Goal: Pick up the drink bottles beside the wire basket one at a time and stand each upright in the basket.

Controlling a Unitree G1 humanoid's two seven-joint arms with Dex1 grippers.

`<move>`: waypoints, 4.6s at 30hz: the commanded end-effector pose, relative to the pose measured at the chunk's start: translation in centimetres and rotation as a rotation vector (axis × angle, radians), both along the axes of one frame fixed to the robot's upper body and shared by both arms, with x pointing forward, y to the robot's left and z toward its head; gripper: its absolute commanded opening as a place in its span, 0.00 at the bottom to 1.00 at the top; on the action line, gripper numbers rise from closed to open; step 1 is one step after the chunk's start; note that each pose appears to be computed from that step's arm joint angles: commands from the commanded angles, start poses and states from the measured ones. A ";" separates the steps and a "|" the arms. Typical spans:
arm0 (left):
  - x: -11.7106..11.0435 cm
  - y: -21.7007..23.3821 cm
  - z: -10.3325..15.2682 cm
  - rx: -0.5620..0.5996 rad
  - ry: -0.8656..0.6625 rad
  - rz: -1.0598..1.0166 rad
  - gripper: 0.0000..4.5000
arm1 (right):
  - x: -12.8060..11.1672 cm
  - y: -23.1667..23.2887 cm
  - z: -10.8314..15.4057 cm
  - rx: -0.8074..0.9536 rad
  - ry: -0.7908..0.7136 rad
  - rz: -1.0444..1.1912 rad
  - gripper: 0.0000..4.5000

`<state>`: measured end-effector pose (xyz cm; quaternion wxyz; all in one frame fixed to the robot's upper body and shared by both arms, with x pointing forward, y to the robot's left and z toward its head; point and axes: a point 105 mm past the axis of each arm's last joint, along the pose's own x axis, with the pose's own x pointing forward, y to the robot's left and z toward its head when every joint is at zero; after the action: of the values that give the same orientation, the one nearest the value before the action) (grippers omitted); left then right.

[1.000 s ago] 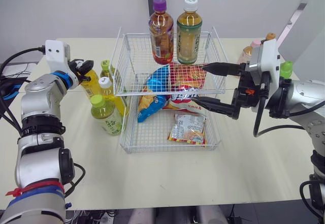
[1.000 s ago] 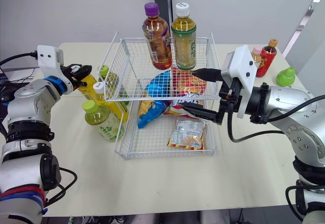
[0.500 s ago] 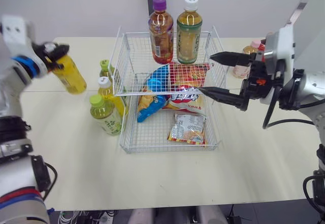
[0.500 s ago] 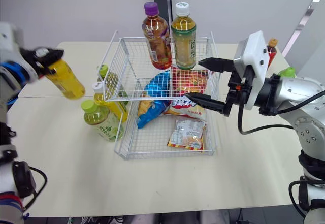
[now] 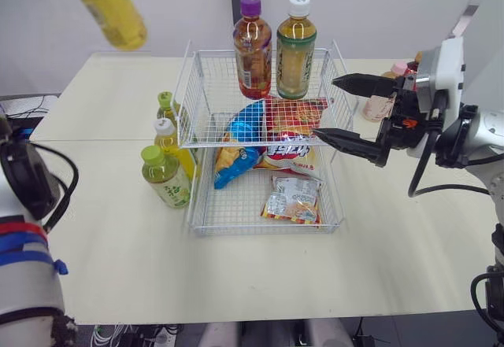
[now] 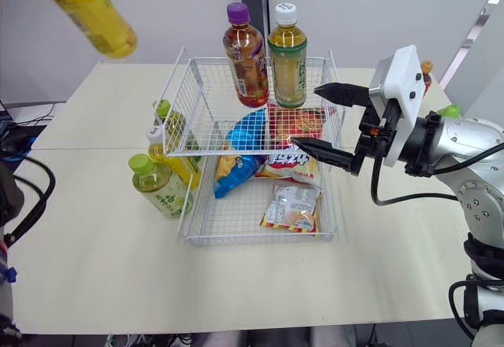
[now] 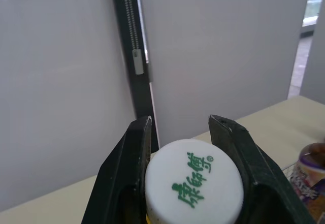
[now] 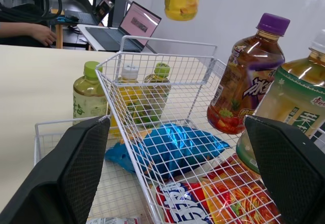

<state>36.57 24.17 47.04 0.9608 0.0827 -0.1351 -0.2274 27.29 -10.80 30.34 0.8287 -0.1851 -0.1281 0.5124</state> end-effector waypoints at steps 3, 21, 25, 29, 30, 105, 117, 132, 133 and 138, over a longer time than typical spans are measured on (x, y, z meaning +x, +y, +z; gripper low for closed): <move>-0.8 -2.8 3.2 -0.002 -0.071 -0.112 0.31 | -0.5 -0.7 0.6 0.010 -0.049 -0.025 1.00; 2.9 -8.3 -2.1 0.072 0.095 -0.285 0.31 | -0.4 -1.1 0.6 0.037 -0.070 -0.092 1.00; 3.6 -8.7 -3.2 0.081 0.100 -0.284 0.31 | -0.3 -1.0 1.0 0.043 -0.076 -0.096 1.00; 4.2 -9.0 -4.1 0.066 0.123 -0.286 0.31 | -0.2 -1.0 1.4 0.062 -0.082 -0.101 1.00; 4.4 -9.0 -4.4 0.067 0.127 -0.283 0.31 | -0.2 -1.0 1.4 0.064 -0.082 -0.102 1.00; -12.9 0.5 -23.8 -0.122 0.192 0.225 0.99 | -2.1 2.3 -0.9 -0.094 -0.002 0.412 1.00; -9.2 -1.3 -24.7 -0.134 0.197 0.329 0.99 | -1.9 1.9 -0.5 -0.101 -0.004 0.406 1.00; -8.2 -2.2 -26.1 -0.083 0.249 0.343 0.79 | -2.3 2.2 -0.7 -0.096 -0.003 0.400 1.00; -8.2 -2.2 -26.1 -0.082 0.250 0.344 0.74 | -2.3 2.2 -0.7 -0.097 -0.003 0.399 1.00; -8.3 -1.8 -26.5 -0.081 0.262 0.360 0.40 | -2.3 2.1 -0.7 -0.094 -0.002 0.394 1.00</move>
<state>28.48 22.14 20.09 0.9978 0.0264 0.0085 -0.0609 25.68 -8.52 28.60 0.7076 -0.1852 -0.1136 0.6724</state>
